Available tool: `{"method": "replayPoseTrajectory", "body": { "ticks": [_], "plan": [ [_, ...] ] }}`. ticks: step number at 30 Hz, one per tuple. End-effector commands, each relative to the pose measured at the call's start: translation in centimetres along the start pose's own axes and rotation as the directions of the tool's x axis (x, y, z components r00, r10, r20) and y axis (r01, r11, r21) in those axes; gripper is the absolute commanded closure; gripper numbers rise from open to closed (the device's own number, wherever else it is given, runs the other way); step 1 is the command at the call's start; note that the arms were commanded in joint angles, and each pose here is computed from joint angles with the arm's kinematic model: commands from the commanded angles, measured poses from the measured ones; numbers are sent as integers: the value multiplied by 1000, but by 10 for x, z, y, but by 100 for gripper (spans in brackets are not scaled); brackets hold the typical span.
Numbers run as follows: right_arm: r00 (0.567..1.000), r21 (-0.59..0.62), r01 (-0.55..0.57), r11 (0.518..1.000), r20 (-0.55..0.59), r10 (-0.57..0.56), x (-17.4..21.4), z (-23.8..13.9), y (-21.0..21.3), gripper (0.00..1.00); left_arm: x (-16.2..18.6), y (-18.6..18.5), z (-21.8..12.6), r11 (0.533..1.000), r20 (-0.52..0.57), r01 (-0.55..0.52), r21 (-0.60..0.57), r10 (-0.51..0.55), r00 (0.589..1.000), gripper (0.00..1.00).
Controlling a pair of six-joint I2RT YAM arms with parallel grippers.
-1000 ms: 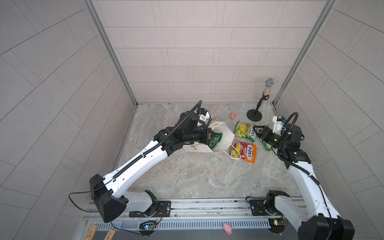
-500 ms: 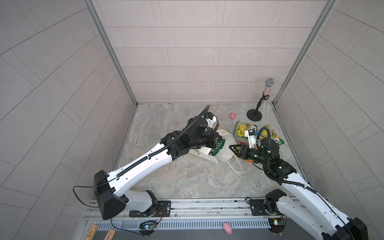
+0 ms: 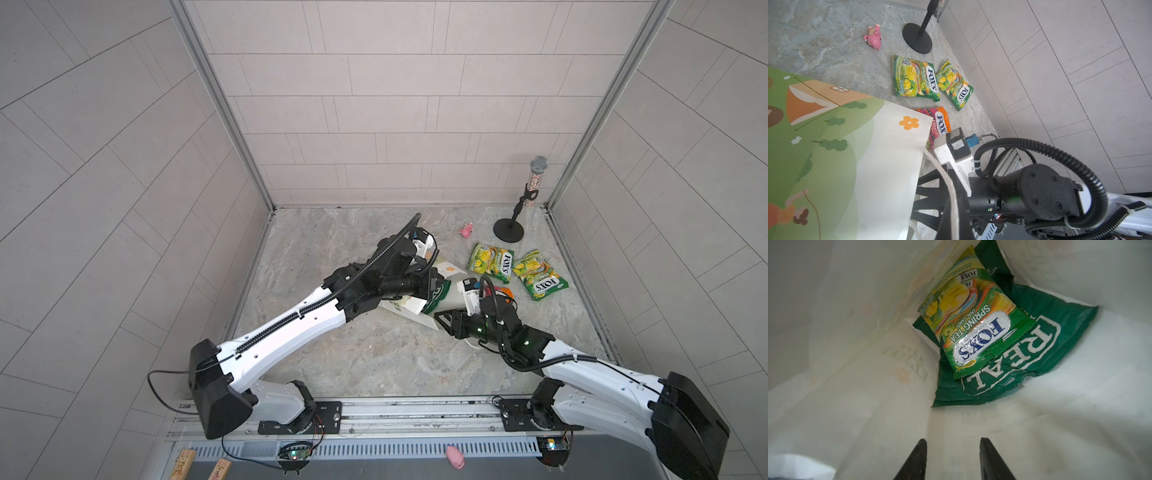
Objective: Take the snacks out of the paper bag
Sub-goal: 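Move the right gripper back over the bag opening while the left gripper tilts the bag, then lower the right gripper into the bag onto the last green Spring Tea packet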
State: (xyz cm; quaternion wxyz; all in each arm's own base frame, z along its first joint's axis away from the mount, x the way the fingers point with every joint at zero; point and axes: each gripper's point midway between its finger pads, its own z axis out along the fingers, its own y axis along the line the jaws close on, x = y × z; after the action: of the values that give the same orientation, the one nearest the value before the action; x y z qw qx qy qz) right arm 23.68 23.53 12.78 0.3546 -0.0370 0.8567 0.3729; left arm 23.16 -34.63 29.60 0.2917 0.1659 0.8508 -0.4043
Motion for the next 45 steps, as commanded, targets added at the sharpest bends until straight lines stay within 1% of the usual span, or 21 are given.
{"method": "replayPoseTrajectory", "body": {
  "ticks": [1,6,11,12,14,17,22,24,26,29,31,34,40,45],
  "plan": [
    [996,27,-4,1000,90,2,-14,9,1,56,5,-2,1,1000,-10,-16,15,16,1000,100],
    [999,-10,33,999,22,-32,7,29,20,52,5,2,-4,1000,-4,-29,-10,29,1000,100],
    [998,-57,69,996,-1,-69,18,37,42,43,2,5,-11,998,10,-44,-39,44,999,100],
    [997,-58,81,995,-5,-81,19,38,45,41,2,7,-13,998,12,-48,-50,48,999,100],
    [995,-46,99,994,-11,-100,22,39,47,38,2,8,-15,997,12,-55,-58,56,998,100],
    [994,-14,106,994,2,-106,19,39,43,37,2,9,-17,996,15,-60,-65,61,998,100],
    [994,90,52,995,87,-59,5,27,23,37,3,9,-18,996,12,-61,-67,62,998,100],
    [992,106,6,994,128,-20,0,23,18,39,2,10,-18,996,15,-61,-71,62,998,100],
    [990,114,-36,993,137,20,-1,20,15,42,1,11,-18,995,21,-57,-80,59,998,100],
    [992,98,-22,995,126,10,0,19,19,47,-3,11,-18,995,36,-55,-83,58,998,100],
    [995,90,5,996,101,-14,4,18,20,52,-6,10,-16,995,46,-52,-85,57,997,100],
    [998,56,32,998,52,-35,16,16,23,57,-13,10,-13,994,69,-45,-96,52,996,100],
    [998,-1,65,998,-6,-65,33,17,25,57,-25,7,-11,996,113,-30,-89,40,993,100],
    [993,-26,112,993,-33,-113,35,25,33,56,-25,4,-7,996,105,-37,-79,45,994,100]
  ]
}}
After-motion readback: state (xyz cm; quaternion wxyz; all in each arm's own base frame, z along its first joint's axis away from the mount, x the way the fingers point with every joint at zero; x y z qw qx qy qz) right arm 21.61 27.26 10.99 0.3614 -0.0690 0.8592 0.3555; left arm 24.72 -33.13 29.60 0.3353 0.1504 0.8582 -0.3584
